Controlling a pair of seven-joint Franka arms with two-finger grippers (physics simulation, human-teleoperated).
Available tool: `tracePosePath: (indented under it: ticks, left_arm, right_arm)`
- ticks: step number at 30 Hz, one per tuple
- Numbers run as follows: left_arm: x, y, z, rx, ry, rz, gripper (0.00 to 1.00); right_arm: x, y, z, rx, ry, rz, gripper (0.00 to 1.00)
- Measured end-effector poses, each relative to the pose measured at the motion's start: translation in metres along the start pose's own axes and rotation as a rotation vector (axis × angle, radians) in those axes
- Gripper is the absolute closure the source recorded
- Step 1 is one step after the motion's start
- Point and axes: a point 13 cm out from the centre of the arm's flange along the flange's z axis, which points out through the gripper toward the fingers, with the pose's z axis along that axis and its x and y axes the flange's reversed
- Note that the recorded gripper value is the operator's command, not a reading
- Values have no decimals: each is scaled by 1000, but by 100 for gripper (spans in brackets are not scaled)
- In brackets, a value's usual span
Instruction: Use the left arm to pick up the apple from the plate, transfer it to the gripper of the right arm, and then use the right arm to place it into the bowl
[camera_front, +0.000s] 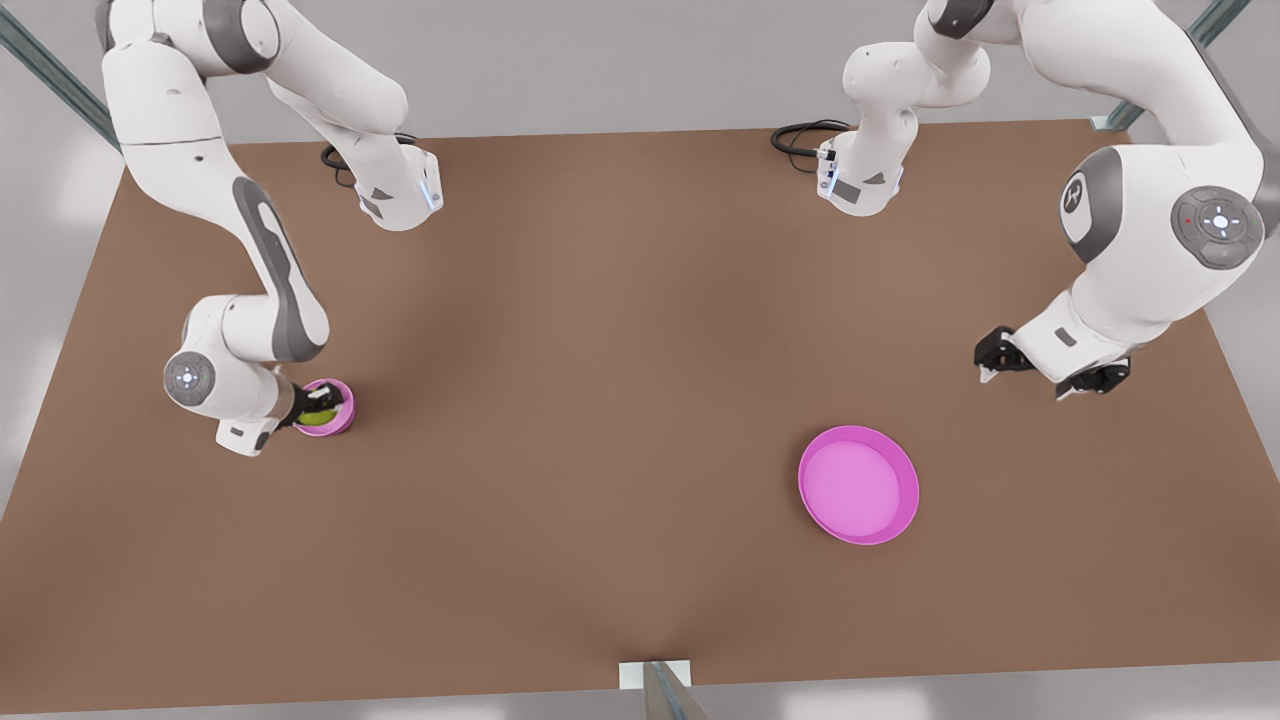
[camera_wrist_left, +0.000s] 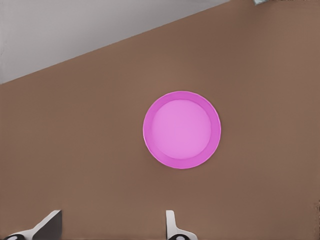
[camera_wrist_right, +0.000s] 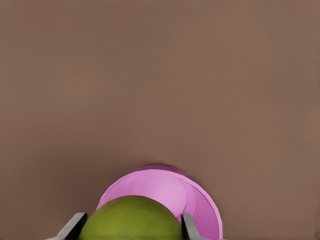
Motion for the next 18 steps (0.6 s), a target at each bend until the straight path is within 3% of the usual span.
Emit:
tracePosePath:
  ticks: [10,11,12,18]
  left_arm:
    - [1,-1,2,1,7,-108,0]
    - [1,-1,2,1,7,-116,0]
    - [0,-1,2,1,7,-123,0]
    - [0,-4,2,13,6,-161,0]
  right_arm:
    - [10,-5,15,13,-7,14,39]
    - [11,-5,16,13,-6,15,24]
    - [11,-5,16,15,-5,16,0]
    - [2,-13,-3,42,-28,29,0]
